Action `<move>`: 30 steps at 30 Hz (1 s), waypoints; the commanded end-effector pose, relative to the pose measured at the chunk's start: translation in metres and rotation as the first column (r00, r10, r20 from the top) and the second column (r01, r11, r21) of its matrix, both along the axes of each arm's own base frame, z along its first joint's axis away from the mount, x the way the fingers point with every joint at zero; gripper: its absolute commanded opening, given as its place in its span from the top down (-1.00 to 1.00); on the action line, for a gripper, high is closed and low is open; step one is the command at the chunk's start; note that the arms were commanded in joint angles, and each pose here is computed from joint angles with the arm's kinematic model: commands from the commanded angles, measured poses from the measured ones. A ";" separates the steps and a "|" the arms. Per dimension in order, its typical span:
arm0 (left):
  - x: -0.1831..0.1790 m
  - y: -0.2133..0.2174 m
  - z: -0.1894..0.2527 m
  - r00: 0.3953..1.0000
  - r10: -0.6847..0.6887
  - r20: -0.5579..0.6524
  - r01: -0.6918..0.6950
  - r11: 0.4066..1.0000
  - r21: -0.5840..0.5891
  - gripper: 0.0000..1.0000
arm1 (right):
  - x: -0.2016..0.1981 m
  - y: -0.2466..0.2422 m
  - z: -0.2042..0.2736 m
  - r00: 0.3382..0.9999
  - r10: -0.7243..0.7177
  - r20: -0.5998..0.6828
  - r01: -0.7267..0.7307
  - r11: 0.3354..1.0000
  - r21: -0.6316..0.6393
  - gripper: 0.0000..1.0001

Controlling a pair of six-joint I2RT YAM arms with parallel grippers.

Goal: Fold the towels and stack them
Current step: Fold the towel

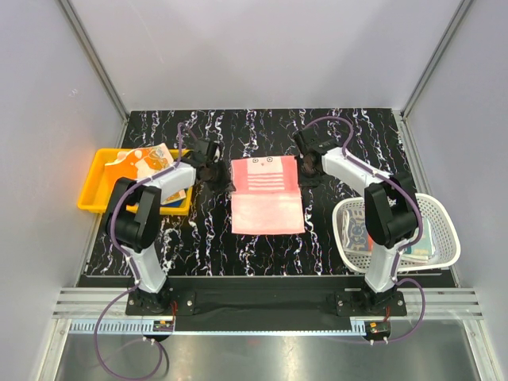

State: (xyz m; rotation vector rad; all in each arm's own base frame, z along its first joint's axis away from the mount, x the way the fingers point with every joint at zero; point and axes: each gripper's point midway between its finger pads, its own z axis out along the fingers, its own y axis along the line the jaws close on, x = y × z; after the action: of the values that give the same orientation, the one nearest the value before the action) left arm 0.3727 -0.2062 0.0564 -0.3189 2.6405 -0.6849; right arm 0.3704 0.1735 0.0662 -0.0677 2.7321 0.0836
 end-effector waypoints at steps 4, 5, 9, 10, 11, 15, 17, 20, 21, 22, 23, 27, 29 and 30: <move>-0.005 -0.021 0.025 0.998 -0.014 0.065 0.022 0.993 -0.114 1.00 | 0.018 0.025 0.005 0.998 -0.005 0.059 -0.001 0.996 0.090 0.40; -0.004 -0.023 0.028 0.998 -0.006 0.064 0.014 0.992 -0.128 1.00 | 0.019 0.025 0.003 0.998 -0.007 0.060 0.002 0.996 0.092 0.37; 0.005 -0.029 0.042 0.997 0.003 0.076 0.009 0.988 -0.157 1.00 | 0.025 0.026 -0.003 0.997 -0.020 0.069 0.014 0.996 0.087 0.30; 0.007 -0.030 0.045 0.997 0.006 0.077 0.007 0.987 -0.163 1.00 | 0.026 0.027 -0.008 0.998 -0.018 0.060 0.013 0.997 0.080 0.28; 0.010 -0.031 0.051 0.997 0.009 0.081 0.005 0.986 -0.164 1.00 | 0.028 0.027 -0.009 0.998 -0.020 0.061 0.015 0.997 0.079 0.28; 0.016 -0.034 0.060 0.996 0.007 0.089 0.008 0.986 -0.165 1.00 | 0.030 0.025 -0.019 0.998 -0.031 0.053 0.027 0.997 0.069 0.23; 0.017 -0.034 0.061 0.996 0.003 0.092 0.012 0.987 -0.161 1.00 | 0.032 0.023 -0.024 0.998 -0.039 0.052 0.036 0.998 0.052 0.21; 0.017 -0.033 0.061 0.996 -0.001 0.088 0.014 0.988 -0.152 1.00 | 0.033 0.022 -0.031 0.998 -0.044 0.049 0.042 0.998 0.045 0.18; 0.018 -0.033 0.063 0.996 -0.001 0.093 0.015 0.989 -0.149 1.00 | 0.034 0.022 -0.032 0.997 -0.046 0.054 0.044 0.998 0.042 0.17; 0.018 -0.032 0.062 0.996 -0.001 0.091 0.014 0.989 -0.148 1.00 | 0.035 0.021 -0.034 0.997 -0.048 0.053 0.046 0.998 0.037 0.17; 0.017 -0.031 0.061 0.996 -0.003 0.090 0.016 0.990 -0.143 1.00 | 0.035 0.021 -0.035 0.997 -0.050 0.055 0.048 0.998 0.037 0.18; 0.017 -0.031 0.061 0.996 -0.008 0.086 0.020 0.990 -0.137 1.00 | 0.039 0.021 -0.037 0.997 -0.055 0.060 0.053 0.998 0.036 0.21; 0.018 -0.031 0.062 0.996 -0.012 0.088 0.024 0.990 -0.136 1.00 | 0.039 0.020 -0.039 0.996 -0.059 0.060 0.057 0.998 0.029 0.21; 0.018 -0.031 0.063 0.996 -0.013 0.089 0.024 0.991 -0.134 1.00 | 0.039 0.019 -0.039 0.996 -0.062 0.062 0.060 0.998 0.026 0.21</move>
State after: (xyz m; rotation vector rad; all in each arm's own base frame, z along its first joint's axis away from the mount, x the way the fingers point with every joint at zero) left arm 0.3783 -0.2307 0.0887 -0.3566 2.5983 -0.8214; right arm 0.3909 0.1885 0.0187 -0.0084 2.7393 0.1114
